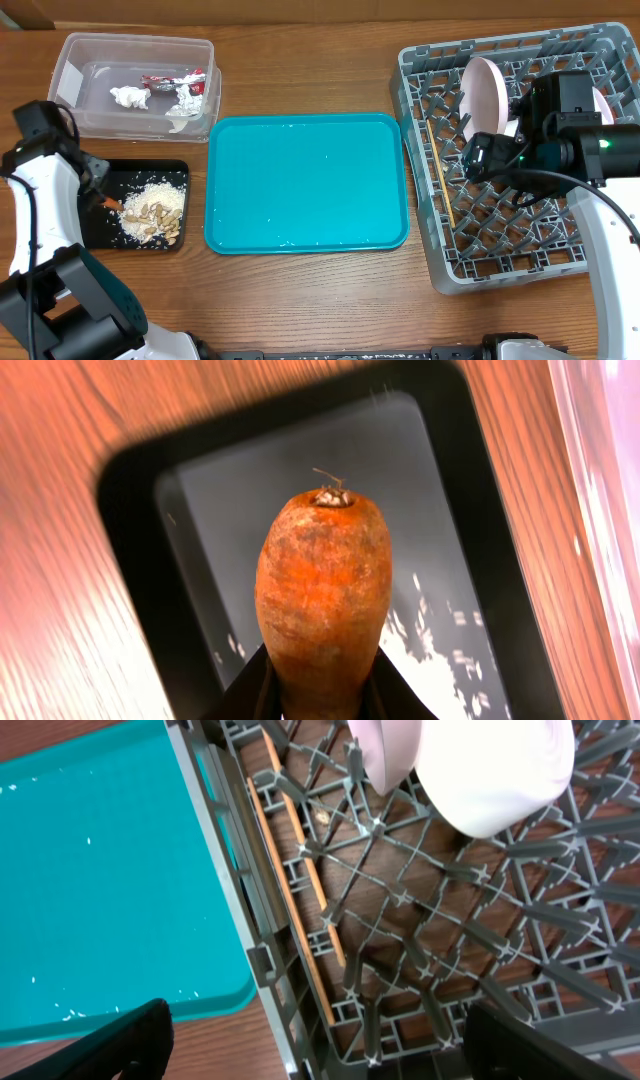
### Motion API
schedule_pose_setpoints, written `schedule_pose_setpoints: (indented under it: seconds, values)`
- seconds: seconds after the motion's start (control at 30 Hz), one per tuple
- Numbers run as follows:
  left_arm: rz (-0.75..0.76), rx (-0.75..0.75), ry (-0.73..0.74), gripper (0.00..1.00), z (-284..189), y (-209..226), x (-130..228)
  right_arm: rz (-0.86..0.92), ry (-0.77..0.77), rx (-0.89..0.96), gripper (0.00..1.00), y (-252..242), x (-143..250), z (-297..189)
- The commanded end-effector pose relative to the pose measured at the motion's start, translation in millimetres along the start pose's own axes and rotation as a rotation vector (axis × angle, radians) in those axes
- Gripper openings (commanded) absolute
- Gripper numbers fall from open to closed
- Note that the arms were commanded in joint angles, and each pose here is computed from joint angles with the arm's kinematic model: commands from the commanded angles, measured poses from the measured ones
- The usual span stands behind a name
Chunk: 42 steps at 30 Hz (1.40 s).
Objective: Sort waste into correct bins and load items into the dishwasher
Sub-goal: 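Carry the carrot with the left gripper onto the black tray and release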
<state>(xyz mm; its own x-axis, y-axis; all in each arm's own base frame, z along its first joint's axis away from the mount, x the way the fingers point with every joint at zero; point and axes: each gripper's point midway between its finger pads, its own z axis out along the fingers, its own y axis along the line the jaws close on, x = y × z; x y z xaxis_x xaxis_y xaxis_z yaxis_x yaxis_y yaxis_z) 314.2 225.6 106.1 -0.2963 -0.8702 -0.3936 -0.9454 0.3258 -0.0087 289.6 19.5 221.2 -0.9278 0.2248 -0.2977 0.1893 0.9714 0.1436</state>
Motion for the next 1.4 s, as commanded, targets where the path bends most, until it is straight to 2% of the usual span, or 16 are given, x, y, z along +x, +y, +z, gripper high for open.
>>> schedule_pose_setpoints:
  seconds: [0.0, 0.13, 0.5, 0.57, 0.63, 0.7, 0.77, 0.83, 0.93, 1.1, 1.23, 1.37]
  values:
    - [0.015, -0.082, -0.054, 0.04, 13, 16, -15, 0.001, -0.020, -0.010, 0.95, 2, -4, -6]
    - [0.041, -0.092, -0.041, 0.04, 34, 12, -15, 0.002, -0.017, -0.010, 0.95, 1, -3, -6]
    - [0.090, -0.187, 0.081, 0.04, 93, 19, 16, 0.002, -0.013, -0.009, 0.95, 1, -2, -6]
    - [0.099, -0.198, 0.097, 0.07, 100, 20, 21, 0.002, -0.014, -0.009, 0.95, 1, -2, -6]
    - [0.102, -0.202, 0.103, 0.12, 101, 21, 22, 0.002, -0.014, -0.009, 0.96, 1, -2, -6]
    - [0.109, -0.200, 0.102, 0.30, 102, 20, 22, 0.001, -0.013, -0.009, 0.96, 1, -2, -6]
    - [0.119, -0.198, 0.101, 0.56, 101, 19, 21, 0.001, -0.013, -0.008, 0.96, 1, -2, -6]
    - [0.126, -0.197, 0.106, 0.63, 99, 19, 20, 0.001, -0.013, -0.008, 0.96, 1, -2, -6]
    - [0.131, -0.198, 0.108, 0.69, 90, 17, 13, 0.001, -0.014, -0.009, 0.96, 1, -2, -6]
    - [0.132, -0.159, 0.076, 0.72, 53, 2, -13, 0.000, -0.034, -0.014, 1.00, 2, -7, -6]
    - [0.145, -0.056, 0.047, 0.73, 12, -23, -29, -0.003, -0.075, -0.025, 1.00, 5, -18, -6]
    - [0.233, 0.066, 0.021, 0.74, -25, -56, -23, -0.009, -0.142, -0.057, 1.00, 13, -38, -5]
